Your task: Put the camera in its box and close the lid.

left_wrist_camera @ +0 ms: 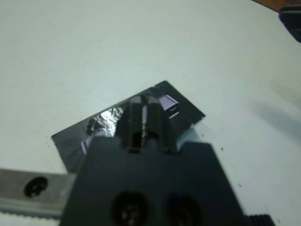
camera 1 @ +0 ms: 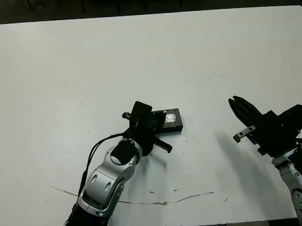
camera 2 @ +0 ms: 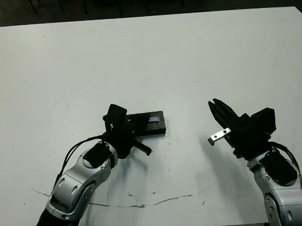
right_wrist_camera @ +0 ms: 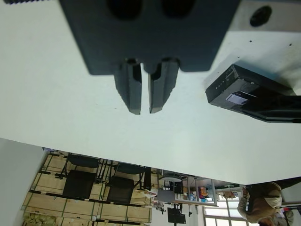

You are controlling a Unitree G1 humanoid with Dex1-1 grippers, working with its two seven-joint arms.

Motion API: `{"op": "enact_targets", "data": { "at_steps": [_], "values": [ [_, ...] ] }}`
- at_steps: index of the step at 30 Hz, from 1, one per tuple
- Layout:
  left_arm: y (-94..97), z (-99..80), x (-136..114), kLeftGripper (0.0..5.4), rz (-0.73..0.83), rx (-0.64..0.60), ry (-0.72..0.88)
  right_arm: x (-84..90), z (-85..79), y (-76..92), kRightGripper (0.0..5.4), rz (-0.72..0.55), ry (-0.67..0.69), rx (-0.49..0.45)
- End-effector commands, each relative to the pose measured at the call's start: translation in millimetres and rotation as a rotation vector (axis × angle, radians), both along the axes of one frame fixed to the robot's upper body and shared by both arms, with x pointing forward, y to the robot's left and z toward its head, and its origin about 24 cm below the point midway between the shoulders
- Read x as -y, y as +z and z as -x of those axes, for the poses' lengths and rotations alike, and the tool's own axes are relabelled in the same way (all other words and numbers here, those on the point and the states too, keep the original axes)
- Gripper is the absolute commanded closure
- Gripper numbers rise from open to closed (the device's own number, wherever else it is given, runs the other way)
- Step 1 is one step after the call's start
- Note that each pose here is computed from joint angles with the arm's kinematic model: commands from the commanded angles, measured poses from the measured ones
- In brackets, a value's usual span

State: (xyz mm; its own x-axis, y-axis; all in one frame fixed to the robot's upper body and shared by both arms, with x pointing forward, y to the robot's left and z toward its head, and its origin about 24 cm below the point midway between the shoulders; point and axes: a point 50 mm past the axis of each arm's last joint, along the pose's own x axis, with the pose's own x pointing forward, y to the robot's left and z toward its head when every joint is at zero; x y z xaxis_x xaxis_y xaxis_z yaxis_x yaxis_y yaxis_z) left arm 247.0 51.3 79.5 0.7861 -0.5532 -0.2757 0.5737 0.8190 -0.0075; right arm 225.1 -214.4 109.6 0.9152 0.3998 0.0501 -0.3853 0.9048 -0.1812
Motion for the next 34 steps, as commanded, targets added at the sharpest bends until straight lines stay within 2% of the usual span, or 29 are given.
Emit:
{"op": "enact_targets", "data": {
  "at_steps": [1,4,6,12,17,19,23,26,34],
  "values": [
    [-35.5,11.6,-19,5.38,-0.075,-0.198,0.030,0.2,1.4,-6.2,5.40,-0.010,0.006,-0.044],
    [-26.4,13.6,-26,5.38,-0.043,-0.158,0.035,-0.6,1.3,-5.8,5.40,-0.004,0.006,-0.048],
    [-15.1,15.4,-31,5.38,0.005,-0.088,0.044,-1.2,1.3,-4.7,5.40,-0.003,0.005,-0.046],
    [24.6,18.7,-62,5.38,0.132,0.230,0.168,-7.2,-2.9,2.8,5.40,-0.020,0.010,-0.010],
    [55.1,21.2,-101,5.38,0.047,0.558,0.302,-16.0,-11.0,10.5,5.40,-0.009,0.007,0.053],
    [60.2,20.6,-120,5.38,0.058,0.631,0.379,-21.3,-15.2,12.4,5.40,-0.014,-0.010,0.081],
    [59.6,15.5,-148,5.38,0.273,0.576,0.513,-34.6,-22.8,15.8,5.40,-0.037,-0.069,0.138],
    [56.3,13.5,-155,5.38,0.365,0.532,0.612,-45.4,-30.4,17.5,5.40,-0.059,-0.103,0.183],
    [39.1,9.1,-152,5.38,0.345,0.539,0.794,-55.2,-41.3,17.3,5.40,-0.094,-0.135,0.191]
  ]
}}
